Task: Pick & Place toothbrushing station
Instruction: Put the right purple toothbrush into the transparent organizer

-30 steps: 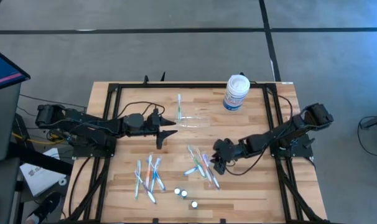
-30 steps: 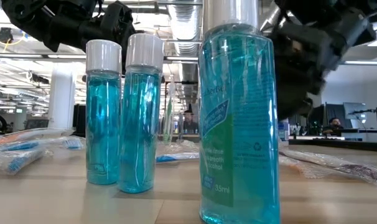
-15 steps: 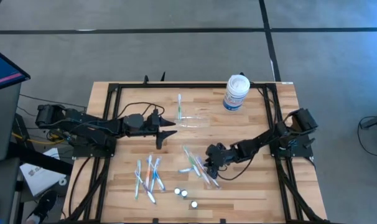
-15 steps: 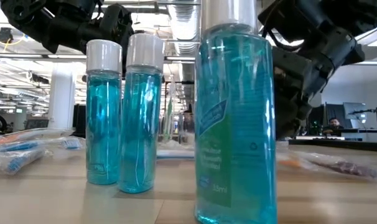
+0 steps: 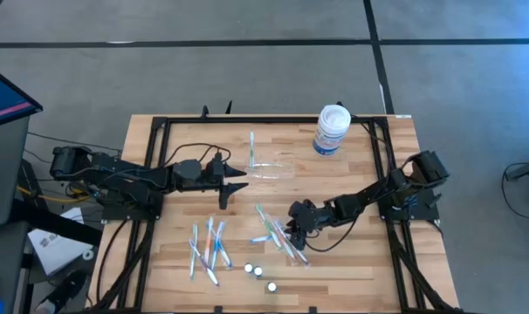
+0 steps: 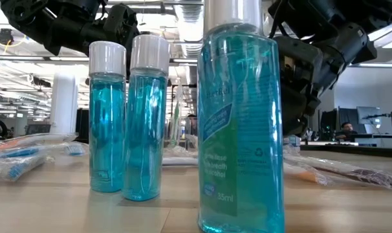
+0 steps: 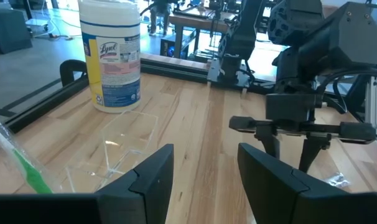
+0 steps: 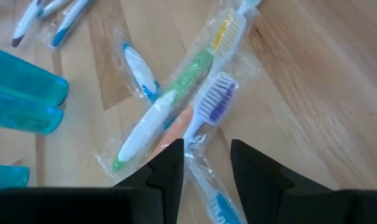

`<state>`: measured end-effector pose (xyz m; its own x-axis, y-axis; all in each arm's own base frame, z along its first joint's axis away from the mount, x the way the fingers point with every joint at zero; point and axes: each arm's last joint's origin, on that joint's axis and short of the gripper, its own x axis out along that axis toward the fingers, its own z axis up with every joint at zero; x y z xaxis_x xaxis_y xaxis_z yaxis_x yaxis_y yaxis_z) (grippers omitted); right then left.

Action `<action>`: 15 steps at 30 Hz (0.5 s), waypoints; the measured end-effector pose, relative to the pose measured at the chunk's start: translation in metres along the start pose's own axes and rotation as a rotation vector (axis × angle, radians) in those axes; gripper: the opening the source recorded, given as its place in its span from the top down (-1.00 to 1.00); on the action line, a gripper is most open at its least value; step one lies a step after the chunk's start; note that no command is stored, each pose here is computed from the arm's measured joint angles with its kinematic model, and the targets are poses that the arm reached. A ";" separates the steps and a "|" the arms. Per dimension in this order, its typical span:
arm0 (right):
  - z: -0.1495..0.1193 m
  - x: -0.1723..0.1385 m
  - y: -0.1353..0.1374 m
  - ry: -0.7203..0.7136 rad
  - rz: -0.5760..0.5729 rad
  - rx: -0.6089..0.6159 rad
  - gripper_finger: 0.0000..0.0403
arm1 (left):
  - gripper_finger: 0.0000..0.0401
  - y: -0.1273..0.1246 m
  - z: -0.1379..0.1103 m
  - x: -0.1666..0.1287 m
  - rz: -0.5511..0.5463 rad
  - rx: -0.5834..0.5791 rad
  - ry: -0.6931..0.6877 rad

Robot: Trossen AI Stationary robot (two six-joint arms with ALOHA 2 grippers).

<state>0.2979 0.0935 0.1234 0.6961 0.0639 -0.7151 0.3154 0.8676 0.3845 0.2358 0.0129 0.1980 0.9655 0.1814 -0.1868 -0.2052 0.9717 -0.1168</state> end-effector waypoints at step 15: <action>-0.006 0.022 0.000 0.003 0.036 0.010 0.38 | 0.14 0.000 0.000 0.000 -0.001 0.000 0.000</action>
<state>0.3088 0.0976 0.1042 0.7051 0.0968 -0.7025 0.2964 0.8597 0.4160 0.2358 0.0129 0.1980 0.9656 0.1807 -0.1870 -0.2045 0.9718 -0.1171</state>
